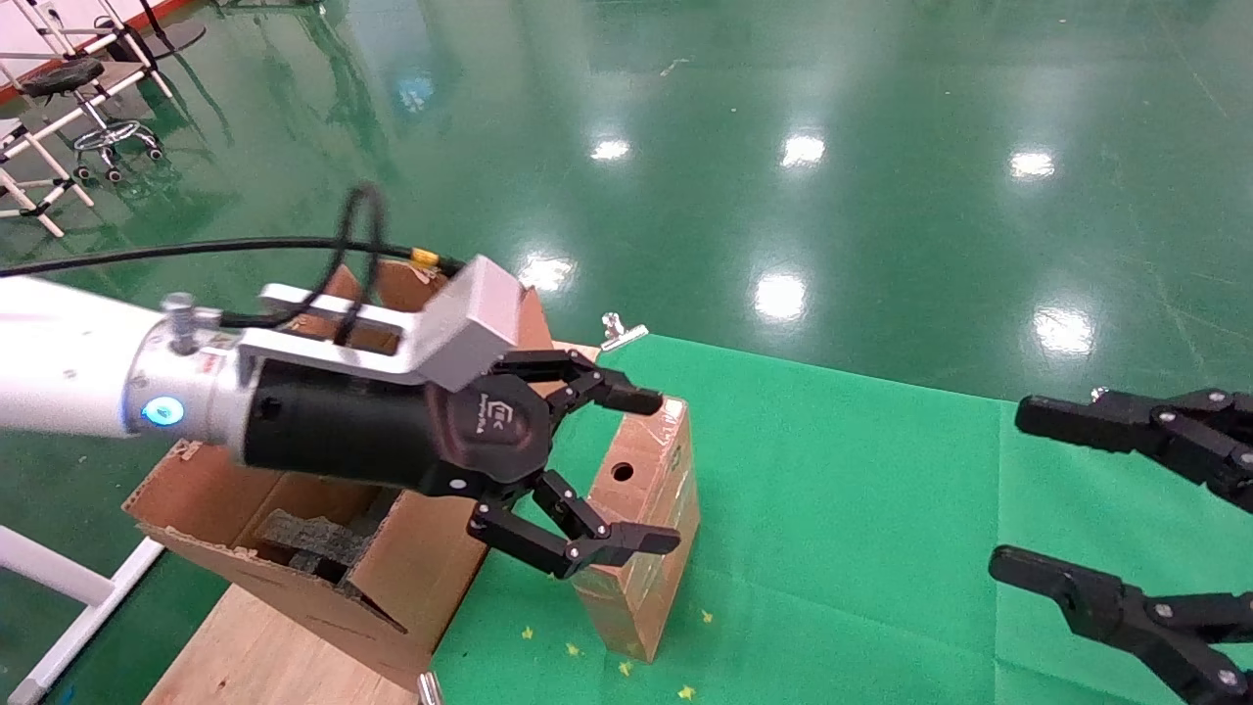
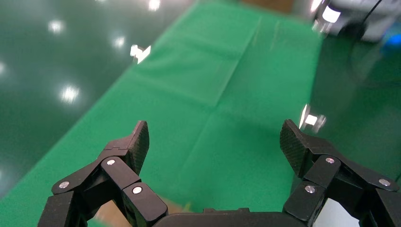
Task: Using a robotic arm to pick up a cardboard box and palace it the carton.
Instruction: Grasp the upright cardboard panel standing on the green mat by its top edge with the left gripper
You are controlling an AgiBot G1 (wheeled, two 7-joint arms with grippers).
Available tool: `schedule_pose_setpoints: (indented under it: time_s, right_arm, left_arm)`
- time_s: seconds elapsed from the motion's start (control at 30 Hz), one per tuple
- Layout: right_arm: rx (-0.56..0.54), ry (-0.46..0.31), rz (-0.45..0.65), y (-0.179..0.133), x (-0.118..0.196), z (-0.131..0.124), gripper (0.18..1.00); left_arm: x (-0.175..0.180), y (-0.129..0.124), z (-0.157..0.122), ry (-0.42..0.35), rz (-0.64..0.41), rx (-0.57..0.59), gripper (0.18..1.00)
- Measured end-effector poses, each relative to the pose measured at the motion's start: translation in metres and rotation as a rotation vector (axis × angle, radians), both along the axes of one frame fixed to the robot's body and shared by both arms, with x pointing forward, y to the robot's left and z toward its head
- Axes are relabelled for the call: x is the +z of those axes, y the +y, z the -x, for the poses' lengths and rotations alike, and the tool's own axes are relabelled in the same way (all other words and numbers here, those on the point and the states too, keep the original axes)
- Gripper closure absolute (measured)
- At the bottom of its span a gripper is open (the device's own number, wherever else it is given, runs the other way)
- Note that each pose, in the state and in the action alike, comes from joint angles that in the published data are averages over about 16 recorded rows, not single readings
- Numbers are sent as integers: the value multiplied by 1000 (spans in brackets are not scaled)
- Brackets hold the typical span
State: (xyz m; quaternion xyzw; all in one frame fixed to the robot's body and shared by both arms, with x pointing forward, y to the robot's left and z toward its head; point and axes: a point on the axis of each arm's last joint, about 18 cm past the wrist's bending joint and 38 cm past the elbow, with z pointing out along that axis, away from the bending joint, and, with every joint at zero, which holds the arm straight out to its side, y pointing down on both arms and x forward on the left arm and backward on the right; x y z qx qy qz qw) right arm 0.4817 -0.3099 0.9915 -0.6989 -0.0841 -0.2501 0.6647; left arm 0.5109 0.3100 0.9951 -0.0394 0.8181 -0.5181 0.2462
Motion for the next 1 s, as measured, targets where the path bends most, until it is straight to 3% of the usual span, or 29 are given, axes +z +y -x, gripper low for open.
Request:
schedule_pose_setpoints:
  time_s: [0.23, 0.5, 0.73, 1.0]
  right_arm:
    - [0, 0, 0, 0, 0, 0, 575]
    - [-1, 0, 0, 0, 0, 0, 756]
    - [-1, 0, 0, 0, 0, 0, 875]
    - [-1, 0, 0, 0, 0, 0, 955]
  left_arm:
    - [-6, 3, -17, 87, -94, 120, 183]
    - [-10, 4, -26, 129, -138, 181, 183]
    - [-4, -1, -33, 151, -167, 215, 183]
    - [13, -15, -48, 215, -207, 323, 183]
